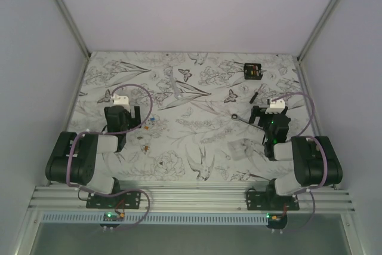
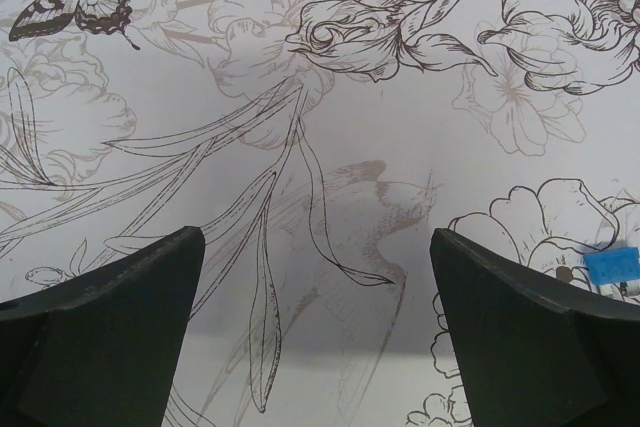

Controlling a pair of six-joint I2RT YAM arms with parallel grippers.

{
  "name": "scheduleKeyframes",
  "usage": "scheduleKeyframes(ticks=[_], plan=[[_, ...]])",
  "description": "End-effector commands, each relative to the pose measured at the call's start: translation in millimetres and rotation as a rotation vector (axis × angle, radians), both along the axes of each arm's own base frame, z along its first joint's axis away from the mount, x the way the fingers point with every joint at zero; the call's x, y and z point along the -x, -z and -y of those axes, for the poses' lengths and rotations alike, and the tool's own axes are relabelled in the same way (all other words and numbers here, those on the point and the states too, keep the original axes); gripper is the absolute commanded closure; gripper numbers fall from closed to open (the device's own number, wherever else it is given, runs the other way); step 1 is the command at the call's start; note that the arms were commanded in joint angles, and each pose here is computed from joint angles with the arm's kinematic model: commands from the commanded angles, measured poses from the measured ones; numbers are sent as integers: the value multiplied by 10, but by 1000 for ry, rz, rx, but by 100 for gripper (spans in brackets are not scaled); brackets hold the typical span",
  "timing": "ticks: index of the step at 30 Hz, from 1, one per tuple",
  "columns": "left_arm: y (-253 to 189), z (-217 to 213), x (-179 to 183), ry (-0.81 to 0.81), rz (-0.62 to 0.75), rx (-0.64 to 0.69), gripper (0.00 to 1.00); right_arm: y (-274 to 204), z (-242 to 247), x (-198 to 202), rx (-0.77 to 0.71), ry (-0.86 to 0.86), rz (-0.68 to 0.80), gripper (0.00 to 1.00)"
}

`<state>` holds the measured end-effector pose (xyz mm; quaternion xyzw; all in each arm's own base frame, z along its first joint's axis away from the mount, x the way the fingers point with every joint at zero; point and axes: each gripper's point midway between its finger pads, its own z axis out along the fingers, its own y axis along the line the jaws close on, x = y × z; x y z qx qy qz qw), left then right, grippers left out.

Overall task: Snap on the fuse box
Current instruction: Pick up the fuse box base from the center of the board.

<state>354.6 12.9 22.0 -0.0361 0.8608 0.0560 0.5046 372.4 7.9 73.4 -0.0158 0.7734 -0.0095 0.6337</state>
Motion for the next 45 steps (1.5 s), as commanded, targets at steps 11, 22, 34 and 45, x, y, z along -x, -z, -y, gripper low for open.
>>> scheduleKeyframes(ticks=[11, 22, 34, 45], plan=[[-105, 25, -76, 27, 26, 1, 0, -328, -15, -277, -4, -14, -9, 0], [-662, -14, -40, -37, -43, 37, 0, -481, -12, -967, 12, -6, -215, 3], [-943, 36, 158, -35, -82, 79, 0, -242, 249, -2040, -72, 67, -375, 38], [-946, 63, 193, -33, -94, 101, 0, -16, 454, -2373, -99, 110, -439, 58]])
